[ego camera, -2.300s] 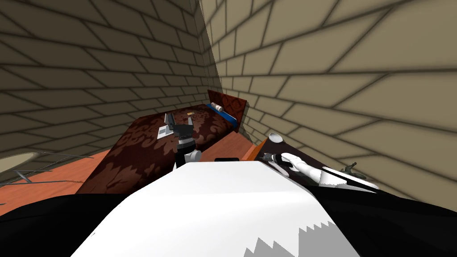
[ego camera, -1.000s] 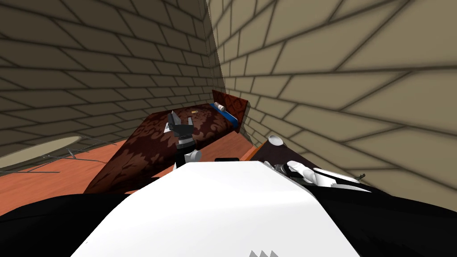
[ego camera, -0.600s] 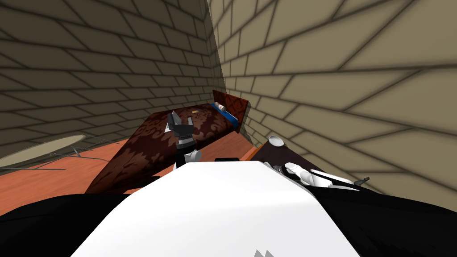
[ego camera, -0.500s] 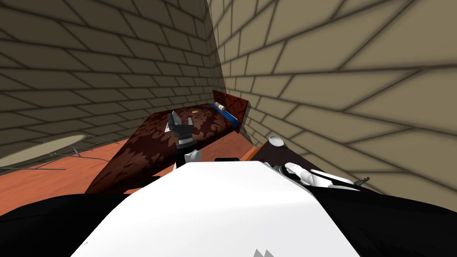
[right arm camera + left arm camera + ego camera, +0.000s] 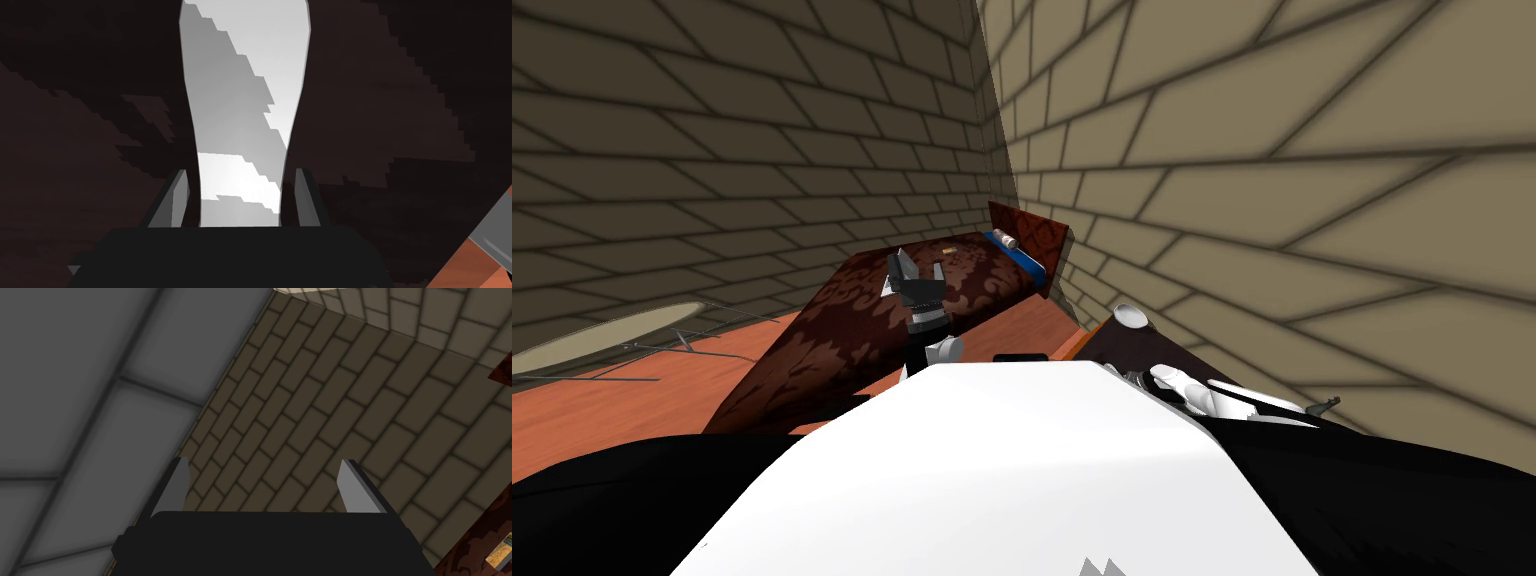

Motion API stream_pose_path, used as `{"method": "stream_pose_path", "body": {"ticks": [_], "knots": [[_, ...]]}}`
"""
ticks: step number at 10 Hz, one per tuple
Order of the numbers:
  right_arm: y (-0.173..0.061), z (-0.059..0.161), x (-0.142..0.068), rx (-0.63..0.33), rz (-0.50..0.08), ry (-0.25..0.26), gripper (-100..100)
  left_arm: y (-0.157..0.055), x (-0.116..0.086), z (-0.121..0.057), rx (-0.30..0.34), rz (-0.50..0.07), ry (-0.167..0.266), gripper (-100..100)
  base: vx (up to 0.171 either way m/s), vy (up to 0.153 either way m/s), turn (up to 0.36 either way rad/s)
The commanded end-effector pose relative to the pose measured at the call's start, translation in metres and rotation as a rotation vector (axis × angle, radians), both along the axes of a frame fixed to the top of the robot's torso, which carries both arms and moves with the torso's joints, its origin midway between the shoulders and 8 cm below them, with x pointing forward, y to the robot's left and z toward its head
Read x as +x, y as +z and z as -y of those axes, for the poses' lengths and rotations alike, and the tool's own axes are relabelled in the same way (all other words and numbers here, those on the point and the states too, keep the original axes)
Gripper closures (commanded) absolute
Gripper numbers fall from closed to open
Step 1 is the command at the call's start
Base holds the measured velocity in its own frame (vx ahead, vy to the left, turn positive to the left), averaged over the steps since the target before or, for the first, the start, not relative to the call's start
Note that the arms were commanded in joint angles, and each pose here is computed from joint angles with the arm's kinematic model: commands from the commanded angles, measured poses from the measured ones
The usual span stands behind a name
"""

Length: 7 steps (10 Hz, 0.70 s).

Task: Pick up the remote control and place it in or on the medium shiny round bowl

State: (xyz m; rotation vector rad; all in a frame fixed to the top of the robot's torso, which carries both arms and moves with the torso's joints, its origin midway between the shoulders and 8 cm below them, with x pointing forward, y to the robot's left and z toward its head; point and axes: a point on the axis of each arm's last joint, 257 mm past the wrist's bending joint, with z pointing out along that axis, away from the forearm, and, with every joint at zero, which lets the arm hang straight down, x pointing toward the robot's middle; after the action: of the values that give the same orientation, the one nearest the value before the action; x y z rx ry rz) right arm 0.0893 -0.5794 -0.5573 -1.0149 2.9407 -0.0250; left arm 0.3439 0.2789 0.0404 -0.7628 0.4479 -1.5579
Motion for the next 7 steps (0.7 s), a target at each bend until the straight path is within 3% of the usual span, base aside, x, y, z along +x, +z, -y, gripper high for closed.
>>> {"method": "stream_pose_path", "body": {"ticks": [1, 4, 5, 6, 7], "knots": [[0.012, 0.01, 0.008, 0.002, 0.0, 0.008, 100, 0.0, 0.0, 0.0, 0.0, 0.0, 0.0, 0, -0.002, 0.013, -0.079], [0.015, 0.013, 0.01, 0.0, 0.002, 0.008, 100, 0.0, 0.0, 0.0, 0.0, 0.0, 0.0, 0, -0.006, 0.019, -0.025], [0.016, 0.013, 0.01, 0.001, 0.001, 0.01, 0, 0.0, 0.0, 0.0, 0.0, 0.0, 0.0, 0, 0.0, 0.0, 0.0], [0.04, 0.051, 0.018, -0.061, 0.019, -0.006, 100, 0.0, 0.0, 0.0, 0.0, 0.0, 0.0, 0, -0.06, 0.118, -0.009], [0.041, 0.053, 0.018, -0.063, 0.019, -0.006, 100, 0.0, 0.0, 0.0, 0.0, 0.0, 0.0, 0, -0.075, 0.152, -0.027]]}}
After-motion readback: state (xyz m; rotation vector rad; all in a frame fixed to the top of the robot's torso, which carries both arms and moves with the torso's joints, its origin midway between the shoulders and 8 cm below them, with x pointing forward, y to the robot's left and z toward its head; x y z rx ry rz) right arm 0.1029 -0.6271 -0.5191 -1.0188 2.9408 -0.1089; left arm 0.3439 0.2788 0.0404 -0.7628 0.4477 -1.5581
